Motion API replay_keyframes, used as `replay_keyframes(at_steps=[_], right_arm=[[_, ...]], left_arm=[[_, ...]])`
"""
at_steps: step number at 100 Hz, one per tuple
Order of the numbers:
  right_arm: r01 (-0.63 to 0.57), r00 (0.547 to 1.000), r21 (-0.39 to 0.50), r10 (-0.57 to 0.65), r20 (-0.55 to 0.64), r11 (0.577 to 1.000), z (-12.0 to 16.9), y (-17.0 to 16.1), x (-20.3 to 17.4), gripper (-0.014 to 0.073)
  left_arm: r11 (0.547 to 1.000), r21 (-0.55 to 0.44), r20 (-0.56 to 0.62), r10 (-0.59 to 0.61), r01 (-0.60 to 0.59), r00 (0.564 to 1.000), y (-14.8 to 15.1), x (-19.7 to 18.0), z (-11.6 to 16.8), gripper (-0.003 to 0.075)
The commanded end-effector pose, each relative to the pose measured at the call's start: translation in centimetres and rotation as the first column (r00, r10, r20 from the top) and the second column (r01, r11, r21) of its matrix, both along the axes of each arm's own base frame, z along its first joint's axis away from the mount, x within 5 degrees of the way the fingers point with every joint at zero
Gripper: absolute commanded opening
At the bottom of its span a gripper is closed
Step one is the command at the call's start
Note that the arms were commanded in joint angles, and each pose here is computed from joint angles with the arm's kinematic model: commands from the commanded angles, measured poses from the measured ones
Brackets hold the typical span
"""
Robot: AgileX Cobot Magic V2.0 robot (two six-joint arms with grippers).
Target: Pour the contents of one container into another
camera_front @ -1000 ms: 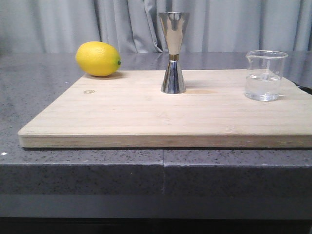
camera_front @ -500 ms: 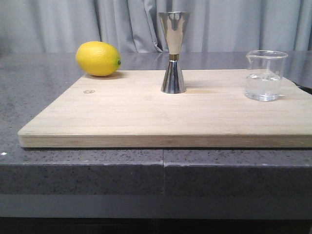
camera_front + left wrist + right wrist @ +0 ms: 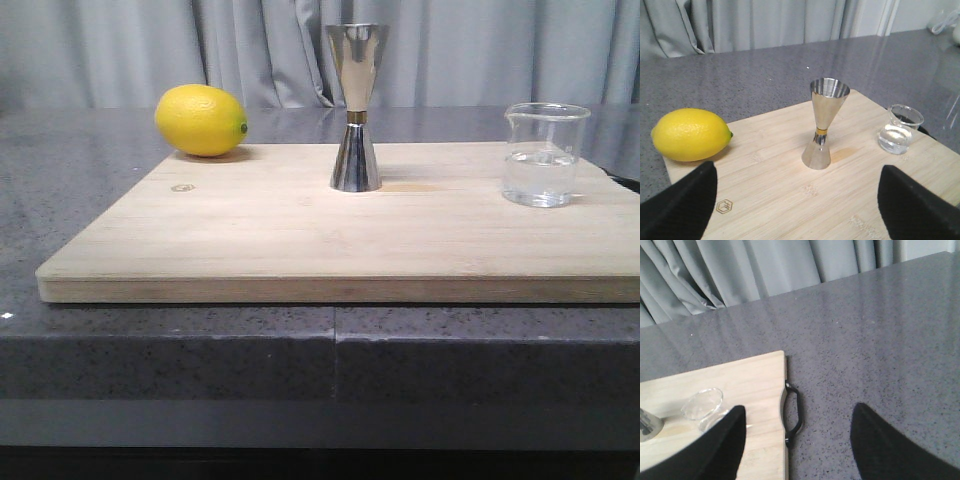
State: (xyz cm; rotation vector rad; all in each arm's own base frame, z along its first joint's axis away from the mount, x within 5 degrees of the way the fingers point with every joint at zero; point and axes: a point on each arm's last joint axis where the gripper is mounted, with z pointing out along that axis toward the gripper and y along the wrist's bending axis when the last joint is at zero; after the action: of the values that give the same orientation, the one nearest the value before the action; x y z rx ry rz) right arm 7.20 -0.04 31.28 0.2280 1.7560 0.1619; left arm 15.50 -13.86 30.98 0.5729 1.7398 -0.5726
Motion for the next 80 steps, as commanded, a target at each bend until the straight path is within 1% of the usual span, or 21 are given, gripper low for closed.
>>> replay_keyframes(at_steps=[1, 15, 24, 39, 45, 61, 80], right_arm=[[-0.025, 0.997, -0.023, 0.026, 0.068, 0.999, 1.3, 0.2, 0.2, 0.0413], [-0.101, 0.992, -0.024, 0.102, 0.072, 0.995, 1.3, 0.8, 0.2, 0.0413], [-0.137, 0.988, -0.044, 0.140, 0.064, 0.990, 1.0, 1.0, 0.2, 0.0413], [-0.193, 0.980, -0.058, 0.195, 0.040, 0.980, -0.4, 1.5, 0.7, 0.0413], [-0.222, 0.974, -0.080, 0.225, 0.032, 0.972, -0.9, 1.7, 1.1, 0.0413], [-0.290, 0.957, -0.081, 0.291, 0.006, 0.954, -2.2, 2.6, 2.4, 0.0413], [-0.359, 0.933, -0.086, 0.358, -0.029, 0.929, -2.8, 3.9, 4.3, 0.0413]], left_arm=[[0.999, -0.040, 0.080, 0.004, -0.001, 0.997, -1.1, 1.0, 1.6, 0.0641], [0.997, 0.067, 0.087, -0.031, 0.025, 0.996, -2.8, 2.7, 0.5, 0.0637], [0.994, 0.102, 0.083, -0.043, 0.034, 0.996, -3.7, 3.6, 0.0, 0.0637], [0.989, 0.142, 0.076, -0.055, 0.044, 0.996, -5.2, 5.2, -0.6, 0.0637], [0.985, 0.163, 0.084, -0.066, 0.051, 0.994, -5.6, 5.6, -0.9, 0.0637], [0.984, 0.171, 0.113, -0.074, 0.054, 0.991, -6.4, 6.4, -1.2, 0.0637], [0.988, 0.138, 0.181, -0.089, 0.064, 0.979, -7.3, 6.7, -1.2, 0.0637]])
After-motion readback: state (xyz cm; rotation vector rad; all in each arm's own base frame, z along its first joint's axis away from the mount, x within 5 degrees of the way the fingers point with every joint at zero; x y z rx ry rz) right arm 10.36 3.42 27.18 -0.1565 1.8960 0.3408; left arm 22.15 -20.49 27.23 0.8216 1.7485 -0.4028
